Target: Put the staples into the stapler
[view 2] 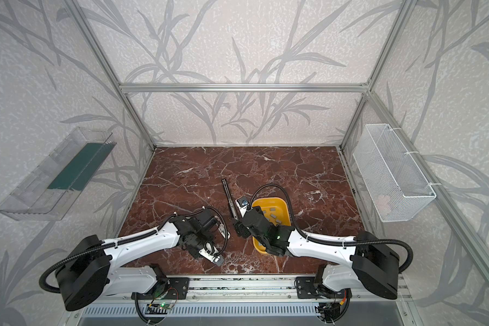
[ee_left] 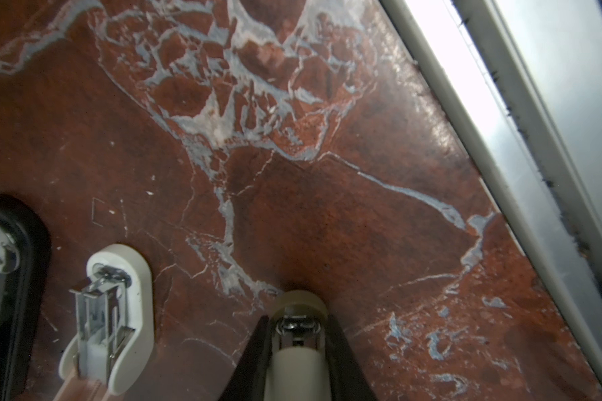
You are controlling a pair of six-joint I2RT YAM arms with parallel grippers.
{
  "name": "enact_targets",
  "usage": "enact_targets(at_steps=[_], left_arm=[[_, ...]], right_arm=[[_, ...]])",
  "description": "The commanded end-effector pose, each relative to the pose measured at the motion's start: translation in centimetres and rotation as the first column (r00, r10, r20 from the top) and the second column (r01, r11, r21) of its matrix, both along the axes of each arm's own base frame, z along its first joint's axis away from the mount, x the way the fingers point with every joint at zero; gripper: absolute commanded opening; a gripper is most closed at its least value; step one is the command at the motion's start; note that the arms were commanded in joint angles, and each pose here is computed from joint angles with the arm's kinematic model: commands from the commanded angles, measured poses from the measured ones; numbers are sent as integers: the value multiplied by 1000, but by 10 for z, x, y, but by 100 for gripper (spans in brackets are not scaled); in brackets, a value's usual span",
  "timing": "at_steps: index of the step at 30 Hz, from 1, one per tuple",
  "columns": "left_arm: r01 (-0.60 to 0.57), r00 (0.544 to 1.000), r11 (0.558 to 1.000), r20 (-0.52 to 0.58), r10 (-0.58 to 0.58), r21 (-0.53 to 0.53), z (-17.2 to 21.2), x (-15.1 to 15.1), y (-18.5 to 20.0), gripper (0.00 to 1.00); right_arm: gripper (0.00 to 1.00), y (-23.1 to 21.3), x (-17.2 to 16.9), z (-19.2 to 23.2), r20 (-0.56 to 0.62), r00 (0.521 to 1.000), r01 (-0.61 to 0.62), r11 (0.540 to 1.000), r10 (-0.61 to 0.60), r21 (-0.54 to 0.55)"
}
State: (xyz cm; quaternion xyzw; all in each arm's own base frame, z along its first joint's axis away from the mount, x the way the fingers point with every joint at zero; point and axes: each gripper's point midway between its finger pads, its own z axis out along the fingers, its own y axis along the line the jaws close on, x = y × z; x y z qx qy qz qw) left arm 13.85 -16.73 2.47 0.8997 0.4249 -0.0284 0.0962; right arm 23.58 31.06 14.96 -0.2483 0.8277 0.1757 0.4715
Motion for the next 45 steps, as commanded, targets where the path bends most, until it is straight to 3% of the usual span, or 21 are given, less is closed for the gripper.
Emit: enact_targets(at_steps=[1,3,6,9,13,16,17,19,20,23,24,27,34,39,45], left_arm=[[4,1000,1000,15,-3,-12,8,3,-2,8],[-8,999,999,44,10,-48,14,8,-8,0],[-70,992,982,90,87,-176,38,24,-22,0],[-164,948,926,205,243,-339,81,63,-32,0],[-252,782,794,367,504,-553,162,129,-31,0],[-328,634,624,325,702,-709,214,171,-19,0],[-333,606,591,314,731,-734,219,179,-16,0],[-258,626,606,347,698,-753,209,178,-21,0],[-146,654,622,397,644,-769,207,173,-30,0],[-6,818,698,398,416,-716,183,128,-54,0],[-3,838,706,384,388,-708,180,121,-58,0],[15,856,709,375,356,-705,182,112,-64,0],[-20,844,618,319,432,-786,195,115,-69,0],[57,893,723,359,272,-688,167,94,-70,0],[-12,874,725,346,342,-689,170,104,-73,0]], right_arm=[[80,2,5,15,12,1000,18,999,-18,39],[80,-1,6,16,9,1000,27,999,-28,42],[80,-9,10,20,6,998,59,996,-59,65],[80,-26,14,33,31,993,110,989,-114,104],[80,-54,20,47,77,978,181,968,-196,172],[80,-69,24,50,87,966,222,954,-243,202],[80,-73,25,50,91,962,234,950,-257,205],[80,-77,26,50,94,958,248,946,-272,210],[80,-77,26,50,93,958,249,945,-273,212],[80,-70,25,48,83,966,223,951,-246,215],[80,-66,25,47,77,970,209,954,-230,214],[80,-54,22,45,63,982,158,962,-176,220],[80,-42,13,47,78,993,68,962,-91,264],[80,-39,12,46,69,995,56,961,-77,270],[80,-19,3,43,38,999,-36,955,26,295]])
